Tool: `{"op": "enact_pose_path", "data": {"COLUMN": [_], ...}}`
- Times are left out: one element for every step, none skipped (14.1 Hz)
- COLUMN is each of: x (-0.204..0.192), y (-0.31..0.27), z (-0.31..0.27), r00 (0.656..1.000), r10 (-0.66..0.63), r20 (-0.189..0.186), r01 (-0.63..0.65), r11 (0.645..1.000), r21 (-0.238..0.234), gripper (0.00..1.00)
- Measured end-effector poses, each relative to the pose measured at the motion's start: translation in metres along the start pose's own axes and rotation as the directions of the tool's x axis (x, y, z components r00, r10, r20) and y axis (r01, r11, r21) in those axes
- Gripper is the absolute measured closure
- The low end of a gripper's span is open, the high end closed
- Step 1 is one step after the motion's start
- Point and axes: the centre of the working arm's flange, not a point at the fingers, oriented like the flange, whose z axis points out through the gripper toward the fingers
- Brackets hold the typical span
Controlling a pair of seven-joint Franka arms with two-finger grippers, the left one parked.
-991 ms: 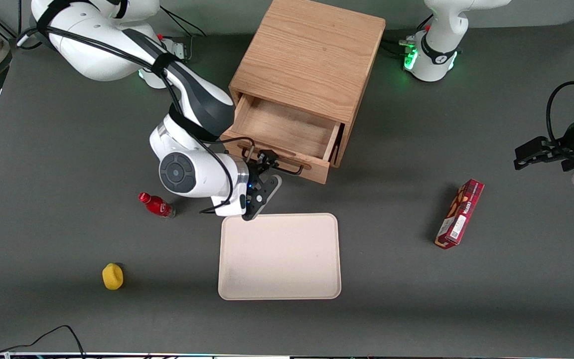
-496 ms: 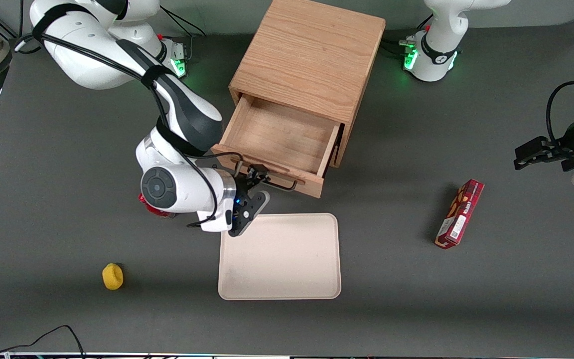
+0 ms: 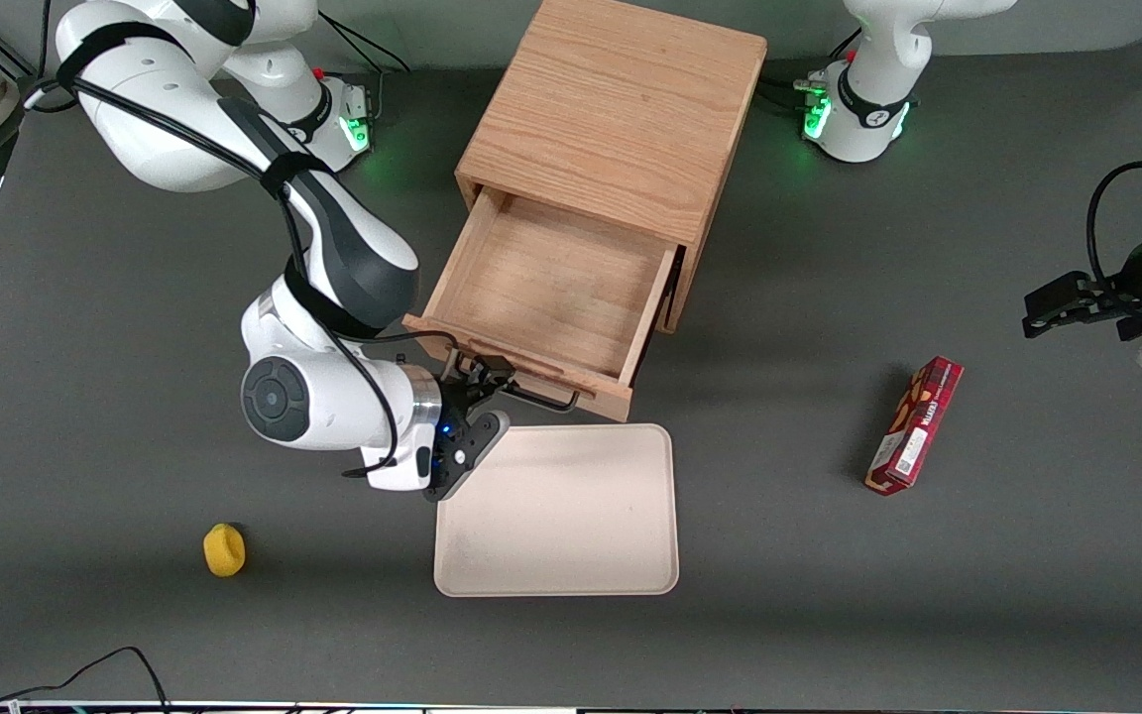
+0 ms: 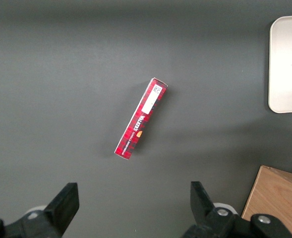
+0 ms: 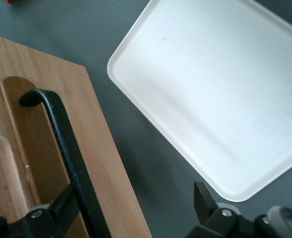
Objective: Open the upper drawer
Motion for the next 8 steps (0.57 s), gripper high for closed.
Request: {"op": "enact_pose_path", "data": {"x": [0.0, 0.0, -0.002, -0.003, -0.003, -0.003, -0.002, -0.002], "y": [0.005, 0.011, 0.018, 0.026, 0.03, 0.032, 0.03, 0.025], "z": [-0.005, -0.01, -0.015, -0.023, -0.031, -0.04, -0.051, -0.063], "r00": [1.0, 0.999, 0.998, 0.996, 0.995, 0.994, 0.993, 0.991], "r10": [-0.017, -0.04, -0.065, -0.085, -0.099, -0.109, -0.116, -0.124], "r20": [-0.008, -0.013, -0.015, -0.018, -0.025, -0.03, -0.036, -0.044], "r01": [0.017, 0.04, 0.065, 0.084, 0.098, 0.107, 0.114, 0.121], "r11": [1.0, 0.999, 0.998, 0.996, 0.994, 0.993, 0.992, 0.991], "r21": [-0.008, -0.017, -0.029, -0.039, -0.048, -0.052, -0.056, -0.06], "gripper": [0.0, 0.0, 0.0, 0.0, 0.0, 0.0, 0.0, 0.0]}}
